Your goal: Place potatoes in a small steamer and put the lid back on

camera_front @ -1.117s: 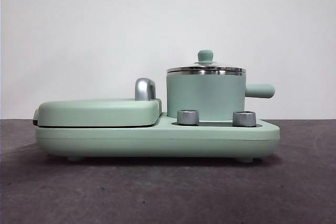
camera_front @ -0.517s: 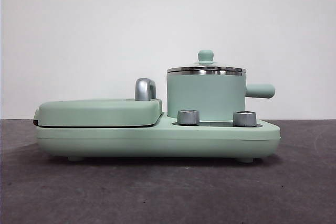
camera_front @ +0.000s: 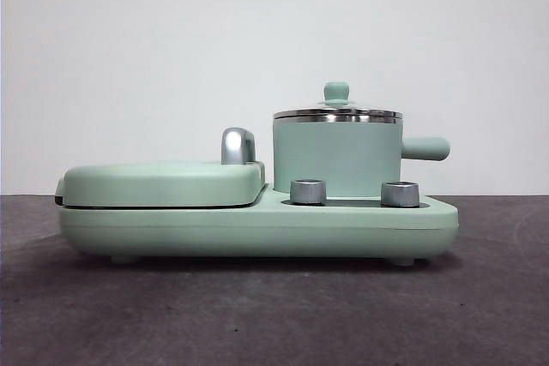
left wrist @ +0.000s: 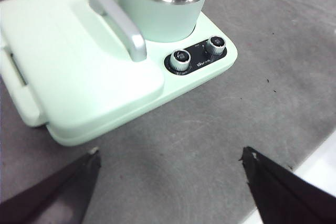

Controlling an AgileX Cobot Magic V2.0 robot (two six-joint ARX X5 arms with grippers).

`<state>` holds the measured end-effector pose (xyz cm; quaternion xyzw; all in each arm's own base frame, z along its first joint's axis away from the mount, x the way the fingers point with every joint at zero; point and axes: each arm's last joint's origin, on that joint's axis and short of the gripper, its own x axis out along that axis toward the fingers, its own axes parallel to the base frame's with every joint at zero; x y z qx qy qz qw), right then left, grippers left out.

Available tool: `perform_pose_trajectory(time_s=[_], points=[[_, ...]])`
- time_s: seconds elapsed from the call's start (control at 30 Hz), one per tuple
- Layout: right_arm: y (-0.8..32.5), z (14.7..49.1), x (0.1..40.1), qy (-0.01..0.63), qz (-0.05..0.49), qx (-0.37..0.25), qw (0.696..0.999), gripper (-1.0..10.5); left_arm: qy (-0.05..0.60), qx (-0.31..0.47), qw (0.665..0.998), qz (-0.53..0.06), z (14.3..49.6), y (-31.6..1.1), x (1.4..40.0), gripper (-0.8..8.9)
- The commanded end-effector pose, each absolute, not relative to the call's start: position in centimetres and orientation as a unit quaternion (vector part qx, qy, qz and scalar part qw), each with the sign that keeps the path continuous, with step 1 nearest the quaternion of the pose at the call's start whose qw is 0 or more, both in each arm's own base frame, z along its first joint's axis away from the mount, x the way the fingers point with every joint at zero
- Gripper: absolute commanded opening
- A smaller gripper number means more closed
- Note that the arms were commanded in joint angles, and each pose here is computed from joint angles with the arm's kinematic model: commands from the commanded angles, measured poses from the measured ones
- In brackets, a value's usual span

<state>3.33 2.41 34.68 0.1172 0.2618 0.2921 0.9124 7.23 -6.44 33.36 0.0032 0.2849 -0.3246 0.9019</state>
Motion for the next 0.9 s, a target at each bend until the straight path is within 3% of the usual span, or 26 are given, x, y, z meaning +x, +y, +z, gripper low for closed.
perform_pose_trajectory(time_s=[0.03,0.07,0.1,0.77,0.9], points=[[2.5,34.9,3.3,0.256,0.299,0.115,0.912,3.7,0.265,-0.021,0.907,-0.328,33.7,-5.9,6.5,1.76],[2.5,34.9,3.3,0.256,0.299,0.115,0.912,2.3,0.26,-0.023,0.907,-0.329,33.7,-5.7,6.3,0.25],[2.5,34.9,3.3,0.257,0.3,0.115,0.912,0.2,0.255,-0.024,0.909,-0.33,33.8,-5.5,6.1,0.21],[2.4,35.0,3.3,0.25,0.3,0.109,0.914,0.1,0.245,-0.028,0.911,-0.331,33.8,-5.4,6.0,0.06],[2.4,35.0,3.3,0.25,0.3,0.109,0.914,0.1,0.228,-0.041,0.923,-0.308,33.0,-4.8,6.0,0.06]])
